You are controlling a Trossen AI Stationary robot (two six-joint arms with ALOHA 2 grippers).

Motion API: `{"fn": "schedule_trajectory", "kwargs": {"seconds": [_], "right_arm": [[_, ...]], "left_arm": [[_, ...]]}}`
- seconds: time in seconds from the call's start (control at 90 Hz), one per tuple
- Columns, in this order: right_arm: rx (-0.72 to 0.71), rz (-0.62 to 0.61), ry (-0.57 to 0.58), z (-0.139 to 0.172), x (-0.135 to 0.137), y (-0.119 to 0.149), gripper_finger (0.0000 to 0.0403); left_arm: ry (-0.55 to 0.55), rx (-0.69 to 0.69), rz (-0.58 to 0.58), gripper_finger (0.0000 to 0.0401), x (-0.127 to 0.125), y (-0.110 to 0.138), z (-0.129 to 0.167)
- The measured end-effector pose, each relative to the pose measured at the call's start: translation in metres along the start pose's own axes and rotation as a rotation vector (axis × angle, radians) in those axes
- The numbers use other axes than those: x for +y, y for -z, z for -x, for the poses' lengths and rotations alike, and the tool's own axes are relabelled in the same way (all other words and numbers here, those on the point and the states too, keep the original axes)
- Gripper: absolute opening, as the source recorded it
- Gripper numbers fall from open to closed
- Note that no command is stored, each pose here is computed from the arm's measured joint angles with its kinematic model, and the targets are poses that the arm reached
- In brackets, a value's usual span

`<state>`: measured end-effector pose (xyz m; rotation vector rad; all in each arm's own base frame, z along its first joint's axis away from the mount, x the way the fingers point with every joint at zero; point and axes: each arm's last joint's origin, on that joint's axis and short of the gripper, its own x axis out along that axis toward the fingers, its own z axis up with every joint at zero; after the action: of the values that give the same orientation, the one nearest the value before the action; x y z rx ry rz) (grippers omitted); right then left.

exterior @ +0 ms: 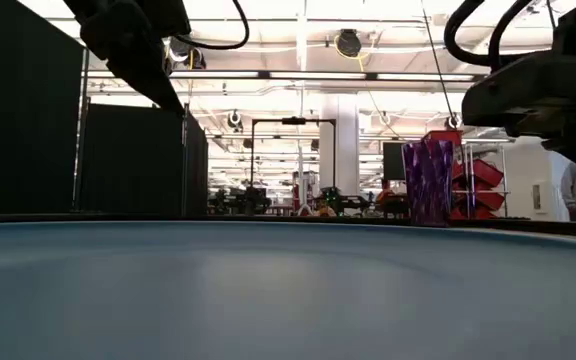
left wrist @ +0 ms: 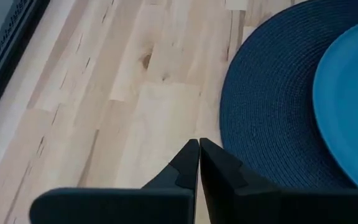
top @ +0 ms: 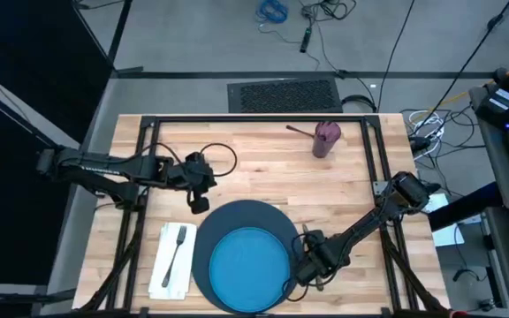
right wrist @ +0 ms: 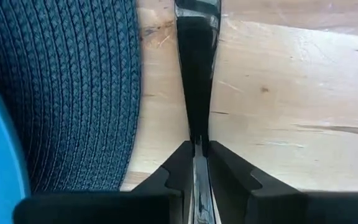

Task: Set table place
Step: Put the knife to the right side of the blue table mat

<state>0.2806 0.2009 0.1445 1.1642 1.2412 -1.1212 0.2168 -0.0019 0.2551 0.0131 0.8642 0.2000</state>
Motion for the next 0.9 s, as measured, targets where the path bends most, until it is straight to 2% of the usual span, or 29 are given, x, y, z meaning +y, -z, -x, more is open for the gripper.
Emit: {"fn": "schedule_trajectory", "kwargs": {"seconds": [0.422,0.667,0.9], "right_arm": [[-0.001,-0.030,0.003,-0.0031,0.0006,0.0004,0.0036],[-0.001,0.017,0.003,-0.0034,0.0007,0.0003,0.0037],[-0.011,0.029,-0.001,-0.0040,0.0008,0.0000,0.0069]], "left_arm": [[0.011,0.012,-0.001,0.0000,-0.0002,0.0011,0.0001],[0.011,0.014,0.002,0.0000,-0.0002,0.0012,0.0000],[0.011,0.017,0.017,0.0000,-0.0001,0.0016,0.0000]]}}
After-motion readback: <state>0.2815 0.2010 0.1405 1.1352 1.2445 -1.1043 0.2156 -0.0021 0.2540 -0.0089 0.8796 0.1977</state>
